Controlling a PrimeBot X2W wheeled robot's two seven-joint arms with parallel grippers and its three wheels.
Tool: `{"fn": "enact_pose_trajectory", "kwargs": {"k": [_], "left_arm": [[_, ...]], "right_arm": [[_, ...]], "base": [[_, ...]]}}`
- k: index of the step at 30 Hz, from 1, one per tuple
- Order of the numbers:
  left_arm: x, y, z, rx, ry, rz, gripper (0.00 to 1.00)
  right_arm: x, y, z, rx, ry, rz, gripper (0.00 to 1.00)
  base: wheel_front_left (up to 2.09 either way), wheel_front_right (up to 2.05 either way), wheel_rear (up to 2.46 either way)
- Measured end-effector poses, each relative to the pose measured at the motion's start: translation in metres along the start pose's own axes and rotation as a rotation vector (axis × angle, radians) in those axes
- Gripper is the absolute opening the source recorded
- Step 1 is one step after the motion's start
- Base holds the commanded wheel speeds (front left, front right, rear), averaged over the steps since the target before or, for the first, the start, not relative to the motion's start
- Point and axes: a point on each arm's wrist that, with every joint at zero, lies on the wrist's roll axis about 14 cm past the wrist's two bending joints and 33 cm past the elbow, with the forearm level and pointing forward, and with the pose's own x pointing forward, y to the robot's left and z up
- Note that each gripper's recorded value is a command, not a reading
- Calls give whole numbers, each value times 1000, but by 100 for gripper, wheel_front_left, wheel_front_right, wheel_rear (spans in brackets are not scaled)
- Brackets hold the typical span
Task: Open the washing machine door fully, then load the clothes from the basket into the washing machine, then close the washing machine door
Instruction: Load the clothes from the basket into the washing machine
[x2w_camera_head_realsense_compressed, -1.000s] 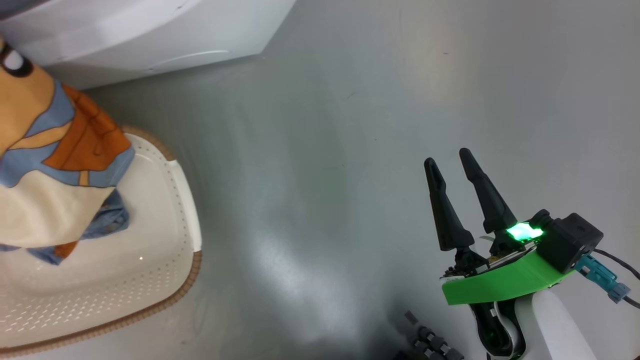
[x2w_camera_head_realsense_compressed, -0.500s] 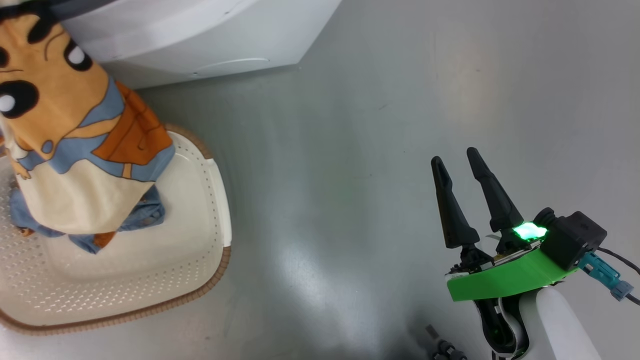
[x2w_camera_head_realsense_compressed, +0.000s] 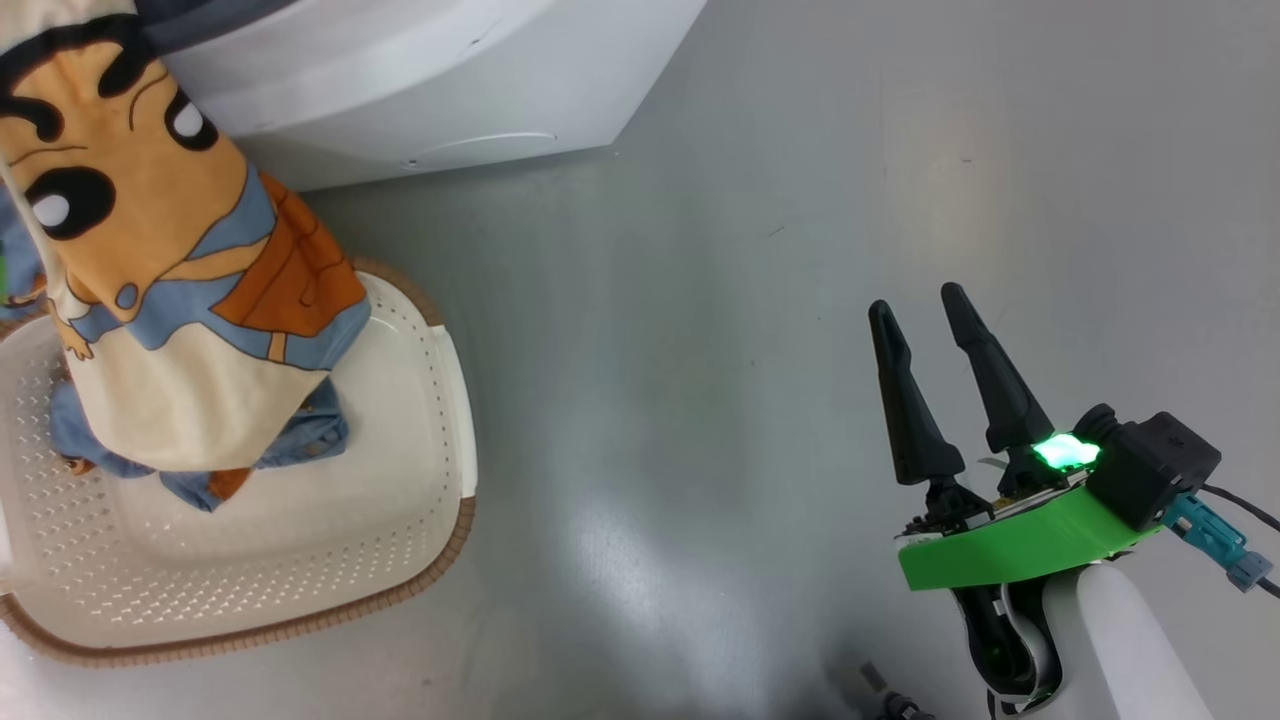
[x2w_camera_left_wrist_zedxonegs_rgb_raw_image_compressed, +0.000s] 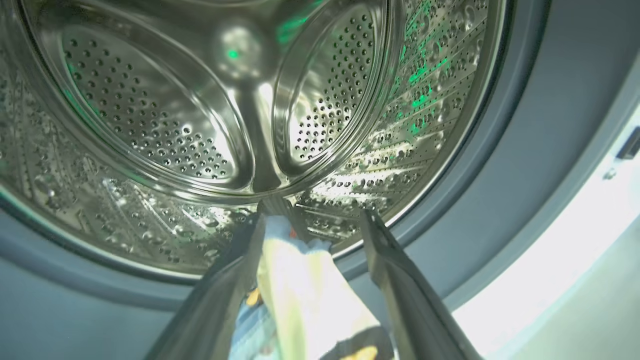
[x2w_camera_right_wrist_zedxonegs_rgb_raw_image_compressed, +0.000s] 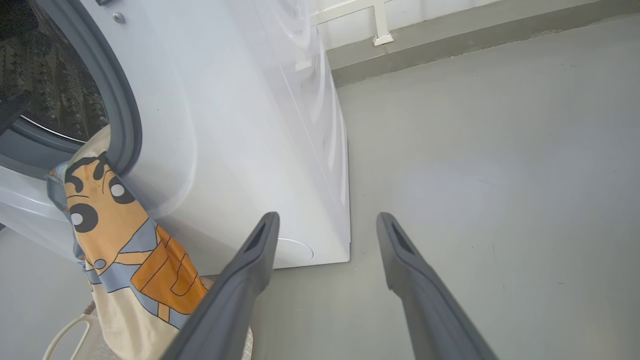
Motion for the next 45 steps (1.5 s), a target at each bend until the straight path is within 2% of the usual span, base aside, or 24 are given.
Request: {"fn": "enact_pose_trajectory", "kwargs": {"k": [14,22,27,45], "left_arm": [[-86,20,-41,-20,113,106,100],[-128,13,-67,-71,185,150,100],[-148,10,-83,-67,245,164,100],[-174,5,-114,-98,355,185,100]], "right_arm": [[5,-4,-2,1,-3,-8,100],[6,-3,-3,2,-1,-6,100],[5,-4,-3,0,-1,-8,100],[5,-4,-2,0,-4,-8,100]], "base": [[0,0,0],[0,0,0],[0,0,0],[0,0,0]]}}
